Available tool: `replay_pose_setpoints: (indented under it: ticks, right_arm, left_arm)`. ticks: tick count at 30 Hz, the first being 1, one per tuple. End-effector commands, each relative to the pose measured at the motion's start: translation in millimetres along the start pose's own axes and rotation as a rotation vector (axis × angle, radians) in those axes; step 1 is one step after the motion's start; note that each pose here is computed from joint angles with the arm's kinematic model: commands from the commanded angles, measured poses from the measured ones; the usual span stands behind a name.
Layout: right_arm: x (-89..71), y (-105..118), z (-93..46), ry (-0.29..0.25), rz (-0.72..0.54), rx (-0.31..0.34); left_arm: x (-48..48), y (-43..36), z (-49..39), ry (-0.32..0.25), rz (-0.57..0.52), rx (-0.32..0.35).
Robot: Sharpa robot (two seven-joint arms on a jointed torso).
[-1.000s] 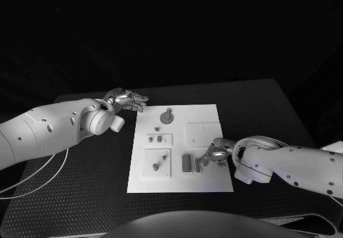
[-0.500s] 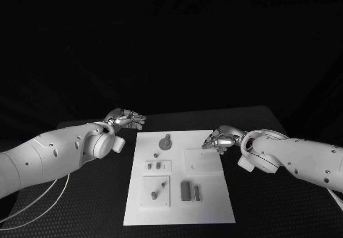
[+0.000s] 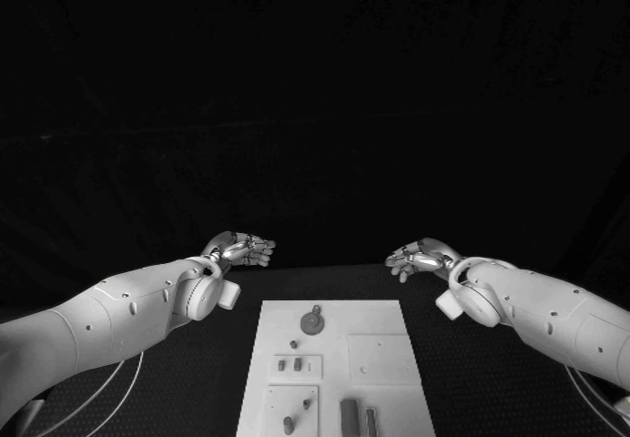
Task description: Assemble the parts on the task board
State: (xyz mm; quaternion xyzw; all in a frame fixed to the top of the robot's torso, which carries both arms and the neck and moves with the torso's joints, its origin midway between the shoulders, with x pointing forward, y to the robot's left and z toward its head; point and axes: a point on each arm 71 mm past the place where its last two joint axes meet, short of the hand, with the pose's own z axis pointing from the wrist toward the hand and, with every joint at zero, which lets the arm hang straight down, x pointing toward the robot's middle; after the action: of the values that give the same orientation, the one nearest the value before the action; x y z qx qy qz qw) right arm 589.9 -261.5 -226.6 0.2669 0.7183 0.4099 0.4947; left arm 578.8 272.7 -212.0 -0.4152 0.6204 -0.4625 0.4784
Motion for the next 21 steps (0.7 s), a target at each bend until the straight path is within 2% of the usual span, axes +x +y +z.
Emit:
replay_pose_setpoints:
  ticks: [1, 5, 10, 13, 14, 15, 21]
  right_arm:
    - [0.1, 2.6, 1.3, -0.029, 0.143, -0.081]
    - [4.3, -1.4, 0.7, -0.054, 0.190, -0.088]
    - [4.4, -5.3, -1.3, -0.073, 0.220, -0.092]
    - [4.9, -9.8, -3.2, -0.073, 0.225, -0.087]
    - [5.0, -7.9, -1.4, -0.057, 0.185, -0.058]
    - [5.2, -7.8, -1.5, -0.057, 0.186, -0.058]
    - [11.9, -4.7, -4.6, -0.079, 0.213, -0.077]
  left_arm:
    - [0.9, -4.1, 2.0, 0.054, -0.067, 0.002]
    - [2.7, -5.1, 6.1, 0.058, -0.068, 0.015]
    - [-0.7, -5.6, 6.7, 0.040, -0.064, 0.032]
    - [-0.5, -5.9, 7.4, 0.038, -0.064, 0.037]
    - [-3.5, -2.9, 6.7, 0.018, -0.040, 0.006]
    - [-3.3, -2.9, 6.6, 0.017, -0.040, 0.006]
    - [6.5, 0.5, 1.0, 0.005, -0.060, 0.018]
